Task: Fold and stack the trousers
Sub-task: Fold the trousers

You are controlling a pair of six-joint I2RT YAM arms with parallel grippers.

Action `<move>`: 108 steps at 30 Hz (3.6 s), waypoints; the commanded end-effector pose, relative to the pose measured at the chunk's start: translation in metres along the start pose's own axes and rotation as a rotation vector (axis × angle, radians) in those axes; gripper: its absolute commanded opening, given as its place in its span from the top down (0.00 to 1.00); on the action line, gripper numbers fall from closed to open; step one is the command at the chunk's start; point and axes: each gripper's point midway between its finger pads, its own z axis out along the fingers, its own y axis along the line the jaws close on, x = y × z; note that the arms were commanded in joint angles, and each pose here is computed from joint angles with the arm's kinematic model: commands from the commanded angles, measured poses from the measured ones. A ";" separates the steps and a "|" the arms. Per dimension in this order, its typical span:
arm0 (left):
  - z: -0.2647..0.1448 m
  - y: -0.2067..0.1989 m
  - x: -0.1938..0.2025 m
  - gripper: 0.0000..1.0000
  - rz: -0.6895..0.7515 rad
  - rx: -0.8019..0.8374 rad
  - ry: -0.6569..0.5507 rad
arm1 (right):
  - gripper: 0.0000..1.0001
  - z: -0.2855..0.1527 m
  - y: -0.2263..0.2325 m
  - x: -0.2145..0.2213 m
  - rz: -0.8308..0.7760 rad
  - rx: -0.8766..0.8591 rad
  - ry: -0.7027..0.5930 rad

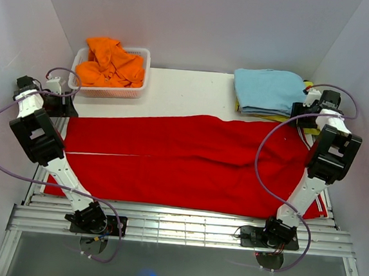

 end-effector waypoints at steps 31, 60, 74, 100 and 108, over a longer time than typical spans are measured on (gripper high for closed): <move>0.021 0.043 -0.008 0.21 -0.118 0.066 -0.069 | 0.92 -0.053 0.047 -0.014 -0.148 -0.155 -0.096; 0.021 0.025 -0.025 0.84 -0.035 0.075 -0.090 | 0.92 -0.074 0.063 -0.020 -0.184 -0.264 -0.129; -0.022 -0.002 -0.080 1.00 0.010 0.144 -0.228 | 0.92 -0.083 0.043 -0.043 -0.190 -0.212 -0.195; -0.108 -0.031 -0.114 1.00 0.073 0.225 -0.444 | 0.92 -0.160 0.030 -0.068 -0.313 -0.280 -0.380; -0.182 -0.035 -0.079 1.00 0.044 0.213 -0.522 | 0.92 -0.222 0.050 -0.032 -0.447 -0.291 -0.436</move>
